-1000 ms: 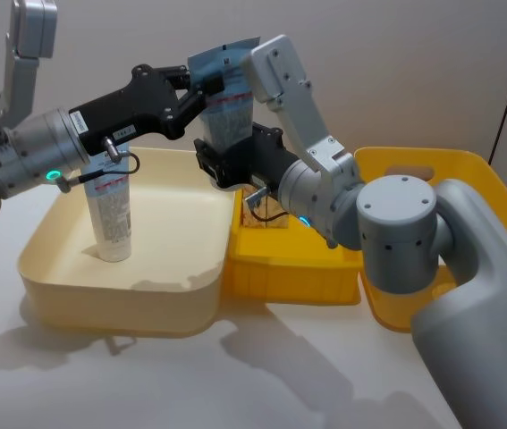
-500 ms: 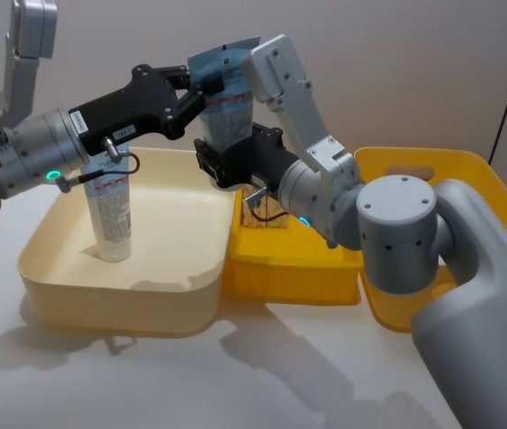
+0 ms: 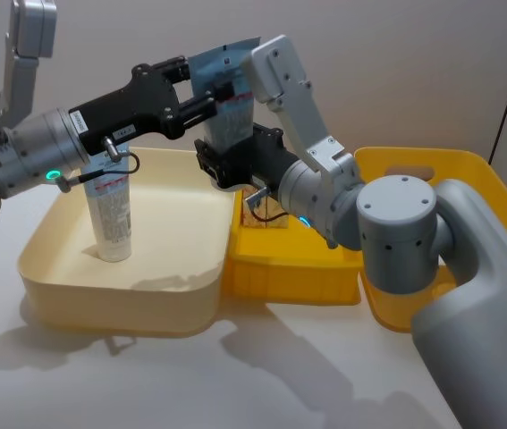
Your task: Bimanual collaborative sorting of washing and personal care products
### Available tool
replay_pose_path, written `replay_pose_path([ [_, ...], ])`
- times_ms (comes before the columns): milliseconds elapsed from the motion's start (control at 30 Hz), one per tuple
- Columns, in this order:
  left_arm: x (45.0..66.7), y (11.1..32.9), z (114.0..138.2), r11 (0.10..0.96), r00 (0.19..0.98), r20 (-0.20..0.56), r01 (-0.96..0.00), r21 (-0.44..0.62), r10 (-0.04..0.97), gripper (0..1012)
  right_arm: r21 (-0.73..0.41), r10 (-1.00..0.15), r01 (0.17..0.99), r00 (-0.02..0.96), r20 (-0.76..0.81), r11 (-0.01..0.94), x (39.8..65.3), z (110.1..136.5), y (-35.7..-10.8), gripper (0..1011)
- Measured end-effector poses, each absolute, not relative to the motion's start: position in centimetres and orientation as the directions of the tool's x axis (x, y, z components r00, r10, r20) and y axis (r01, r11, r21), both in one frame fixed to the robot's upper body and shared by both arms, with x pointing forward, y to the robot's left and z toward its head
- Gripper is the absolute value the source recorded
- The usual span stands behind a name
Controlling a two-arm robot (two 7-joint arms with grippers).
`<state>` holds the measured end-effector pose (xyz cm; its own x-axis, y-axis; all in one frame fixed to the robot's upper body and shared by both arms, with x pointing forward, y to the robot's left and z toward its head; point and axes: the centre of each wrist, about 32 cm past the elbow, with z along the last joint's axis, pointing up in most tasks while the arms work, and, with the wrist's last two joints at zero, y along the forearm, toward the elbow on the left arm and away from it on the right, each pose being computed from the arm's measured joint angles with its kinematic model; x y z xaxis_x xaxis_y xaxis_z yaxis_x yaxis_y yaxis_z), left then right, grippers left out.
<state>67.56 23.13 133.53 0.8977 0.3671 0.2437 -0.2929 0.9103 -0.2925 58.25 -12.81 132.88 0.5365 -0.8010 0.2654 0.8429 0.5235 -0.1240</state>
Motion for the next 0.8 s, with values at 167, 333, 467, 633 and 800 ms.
replay_pose_path([
  [167, 67.6, 23.1, 133.5, 0.91, 0.898, 0.244, -0.293, -0.292, 0.367, 637, -0.123, -0.801, 0.843, 0.537, 0.266, 0.524, 58.3, 132.9, -12.8, 522],
  [333, 67.6, 23.1, 133.5, 0.91, 0.898, 0.244, -0.293, -0.292, 0.367, 815, -0.12, -0.804, 0.847, 0.53, 0.27, 0.518, 58.3, 133.0, -13.2, 522],
  [467, 67.6, 23.1, 133.5, 0.91, 0.898, 0.243, -0.293, -0.292, 0.367, 921, -0.112, -0.817, 0.861, 0.506, 0.276, 0.495, 58.5, 133.1, -13.9, 522],
  [633, 67.6, 23.1, 133.5, 0.91, 0.898, 0.244, -0.293, -0.292, 0.367, 1003, -0.103, -0.836, 0.883, 0.467, 0.287, 0.458, 58.6, 133.3, -15.1, 522],
  [800, 67.6, 23.1, 133.5, 0.91, 0.898, 0.244, -0.293, -0.292, 0.367, 1003, -0.098, -0.86, 0.91, 0.413, 0.301, 0.402, 58.7, 133.6, -16.7, 522],
])
